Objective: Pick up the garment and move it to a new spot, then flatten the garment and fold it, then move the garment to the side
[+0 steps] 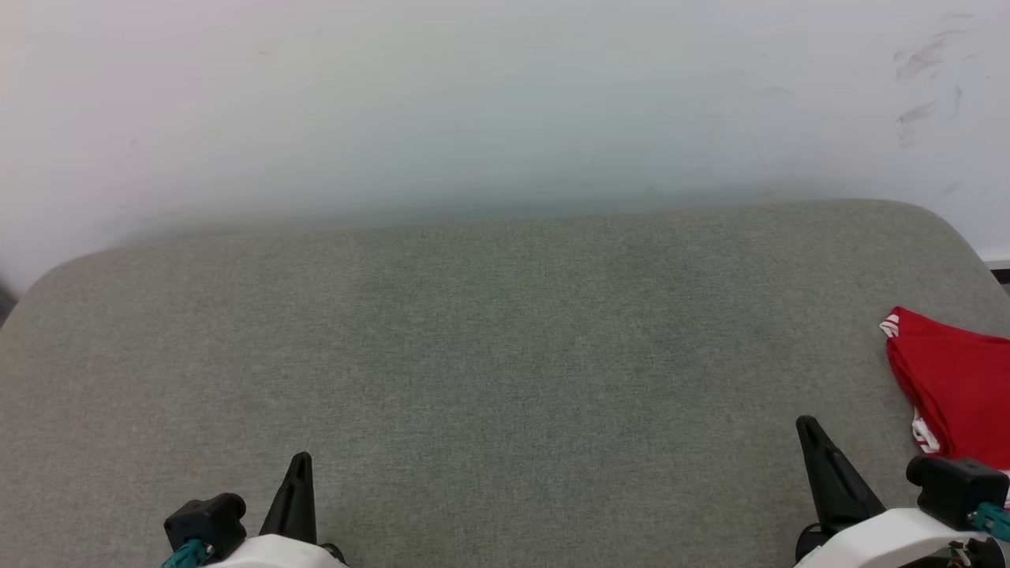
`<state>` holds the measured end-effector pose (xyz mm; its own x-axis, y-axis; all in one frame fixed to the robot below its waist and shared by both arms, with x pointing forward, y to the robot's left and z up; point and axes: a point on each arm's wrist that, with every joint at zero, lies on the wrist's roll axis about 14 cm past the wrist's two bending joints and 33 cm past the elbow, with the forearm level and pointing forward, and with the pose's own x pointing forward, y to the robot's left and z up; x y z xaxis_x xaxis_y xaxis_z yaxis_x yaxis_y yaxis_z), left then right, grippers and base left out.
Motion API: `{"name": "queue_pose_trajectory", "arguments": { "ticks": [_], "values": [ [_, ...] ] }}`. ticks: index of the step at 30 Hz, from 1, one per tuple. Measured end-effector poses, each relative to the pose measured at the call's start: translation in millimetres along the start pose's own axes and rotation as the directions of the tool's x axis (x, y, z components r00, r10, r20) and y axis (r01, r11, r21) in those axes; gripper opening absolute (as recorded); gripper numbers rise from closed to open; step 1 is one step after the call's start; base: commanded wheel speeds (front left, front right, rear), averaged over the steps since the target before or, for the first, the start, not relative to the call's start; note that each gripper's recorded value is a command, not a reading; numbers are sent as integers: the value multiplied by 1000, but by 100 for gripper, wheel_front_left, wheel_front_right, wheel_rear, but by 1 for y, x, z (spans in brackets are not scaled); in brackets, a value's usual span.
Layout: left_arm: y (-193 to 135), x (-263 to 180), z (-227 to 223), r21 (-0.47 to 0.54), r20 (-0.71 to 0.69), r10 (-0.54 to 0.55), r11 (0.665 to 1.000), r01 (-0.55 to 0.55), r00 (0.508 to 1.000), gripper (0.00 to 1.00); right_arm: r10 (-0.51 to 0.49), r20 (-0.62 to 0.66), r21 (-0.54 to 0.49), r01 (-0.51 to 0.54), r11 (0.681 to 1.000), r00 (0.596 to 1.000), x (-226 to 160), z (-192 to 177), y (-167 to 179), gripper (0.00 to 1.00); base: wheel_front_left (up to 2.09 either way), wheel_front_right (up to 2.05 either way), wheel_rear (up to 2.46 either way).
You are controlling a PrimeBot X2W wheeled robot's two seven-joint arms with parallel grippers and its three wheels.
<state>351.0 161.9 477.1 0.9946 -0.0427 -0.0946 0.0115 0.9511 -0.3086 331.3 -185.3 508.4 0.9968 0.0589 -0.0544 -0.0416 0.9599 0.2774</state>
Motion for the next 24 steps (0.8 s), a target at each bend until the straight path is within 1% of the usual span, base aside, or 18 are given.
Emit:
{"name": "queue_pose_trajectory", "arguments": {
  "ticks": [5, 11, 19, 24],
  "values": [
    [4, 2, -1, -90, -19, 18, 996, -20, 1000, 0, 1, 6, 91, -2, 996, 1000, 4, 1, -1, 0, 0, 0, 0],
    [7, 6, 0, -188, -33, 25, 982, -31, 999, 0, 0, 11, 195, -2, 981, 1000, 8, 1, -2, 0, 0, 0, 0],
    [9, 11, 2, -312, -44, 32, 949, -44, 999, 0, 0, 20, 318, -6, 948, 1000, 13, 2, -3, 0, 0, 0, 0],
    [11, 12, 2, -380, -50, 32, 924, -48, 998, 0, -2, 19, 389, -5, 921, 1000, 15, 1, -5, 0, 0, 0, 0]
  ]
}}
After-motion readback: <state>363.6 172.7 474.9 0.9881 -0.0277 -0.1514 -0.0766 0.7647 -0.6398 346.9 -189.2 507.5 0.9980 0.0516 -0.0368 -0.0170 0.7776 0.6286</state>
